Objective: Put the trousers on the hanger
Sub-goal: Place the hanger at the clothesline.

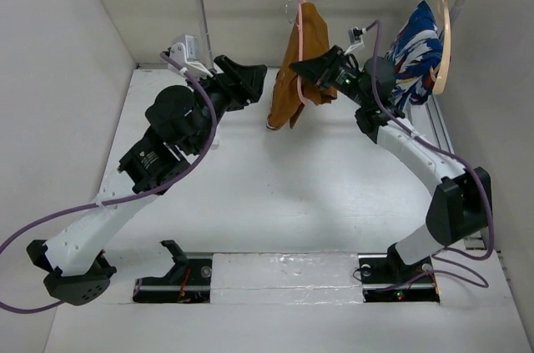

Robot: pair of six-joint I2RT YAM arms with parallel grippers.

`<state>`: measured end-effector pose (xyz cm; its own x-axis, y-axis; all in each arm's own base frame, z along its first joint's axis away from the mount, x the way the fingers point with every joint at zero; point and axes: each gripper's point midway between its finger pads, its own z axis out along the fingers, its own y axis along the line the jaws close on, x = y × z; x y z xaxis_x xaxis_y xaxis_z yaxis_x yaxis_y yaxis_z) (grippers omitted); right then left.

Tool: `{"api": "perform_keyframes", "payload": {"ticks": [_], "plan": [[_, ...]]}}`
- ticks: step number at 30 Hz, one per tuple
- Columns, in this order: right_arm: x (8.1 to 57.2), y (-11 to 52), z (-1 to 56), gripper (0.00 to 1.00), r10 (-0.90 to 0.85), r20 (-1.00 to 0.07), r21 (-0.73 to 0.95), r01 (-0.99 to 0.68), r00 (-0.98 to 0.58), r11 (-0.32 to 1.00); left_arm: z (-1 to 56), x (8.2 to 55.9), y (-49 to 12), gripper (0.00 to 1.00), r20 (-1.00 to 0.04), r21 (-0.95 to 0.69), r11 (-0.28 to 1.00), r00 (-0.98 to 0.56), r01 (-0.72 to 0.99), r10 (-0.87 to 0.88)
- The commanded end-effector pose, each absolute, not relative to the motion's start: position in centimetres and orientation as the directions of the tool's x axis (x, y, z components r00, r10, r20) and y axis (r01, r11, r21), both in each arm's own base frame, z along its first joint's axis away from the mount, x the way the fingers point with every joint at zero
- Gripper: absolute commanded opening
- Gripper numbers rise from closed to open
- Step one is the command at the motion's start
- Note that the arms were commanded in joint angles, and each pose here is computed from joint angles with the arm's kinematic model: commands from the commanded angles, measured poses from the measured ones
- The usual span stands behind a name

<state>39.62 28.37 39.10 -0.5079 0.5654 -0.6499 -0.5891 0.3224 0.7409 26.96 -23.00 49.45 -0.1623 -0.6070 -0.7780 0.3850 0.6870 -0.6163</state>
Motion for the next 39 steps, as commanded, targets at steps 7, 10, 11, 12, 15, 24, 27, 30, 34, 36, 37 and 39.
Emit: {"api": "perform_keyframes", "payload": {"ticks": [7,10,11,12,15,24,27,30,34,36,37,39], "plan": [[36.5,25.0,55.9,0.00,0.773,-0.606,0.423,-0.899,-0.190,0.110,45.8,26.8,-22.8,0.58,-0.794,-0.607,0.717,-0.213,0.343,-0.570],[37.8,23.4,56.4,0.00,0.804,-0.569,0.431,-0.895,-0.174,0.112,44.3,26.8,-23.1,0.58,-0.796,-0.605,0.725,-0.245,0.329,-0.553],[37.9,23.0,56.7,0.00,0.811,-0.561,0.421,-0.901,-0.165,0.108,44.0,26.8,-23.2,0.58,-0.797,-0.604,0.726,-0.252,0.328,-0.549],[38.9,22.5,56.4,0.00,0.823,-0.540,0.442,-0.892,-0.178,0.097,43.7,26.8,-23.3,0.58,-0.797,-0.603,0.727,-0.256,0.328,-0.546],[40.3,21.8,56.2,0.00,0.844,-0.502,0.435,-0.899,-0.189,0.058,43.3,26.9,-23.7,0.58,-0.800,-0.600,0.728,-0.267,0.331,-0.538],[43.7,20.3,55.4,0.00,0.882,-0.434,0.459,-0.887,-0.184,0.041,42.9,27.0,-23.7,0.58,-0.810,-0.587,0.739,-0.269,0.331,-0.522],[44.7,19.7,54.5,0.00,0.890,-0.420,0.482,-0.874,-0.179,0.052,42.9,27.0,-23.6,0.58,-0.813,-0.582,0.745,-0.266,0.326,-0.518],[45.3,19.7,53.3,0.00,0.894,-0.405,0.511,-0.858,-0.191,0.048,42.7,27.1,-23.6,0.58,-0.814,-0.579,0.749,-0.268,0.322,-0.515],[45.7,19.5,51.4,0.00,0.896,-0.396,0.549,-0.834,-0.201,0.056,42.0,27.2,-23.9,0.58,-0.816,-0.576,0.752,-0.279,0.319,-0.507],[45.7,19.6,50.3,0.16,0.890,-0.413,0.563,-0.822,-0.194,0.082,41.4,27.4,-24.2,0.59,-0.819,-0.571,0.756,-0.289,0.319,-0.496],[45.7,19.7,49.8,0.23,0.884,-0.424,0.572,-0.815,-0.195,0.095,41.1,27.4,-24.4,0.60,-0.819,-0.570,0.756,-0.293,0.321,-0.493],[45.3,19.7,49.6,0.39,0.873,-0.455,0.563,-0.816,-0.175,0.130,40.4,27.6,-24.9,0.61,-0.822,-0.564,0.761,-0.308,0.321,-0.480]]}}
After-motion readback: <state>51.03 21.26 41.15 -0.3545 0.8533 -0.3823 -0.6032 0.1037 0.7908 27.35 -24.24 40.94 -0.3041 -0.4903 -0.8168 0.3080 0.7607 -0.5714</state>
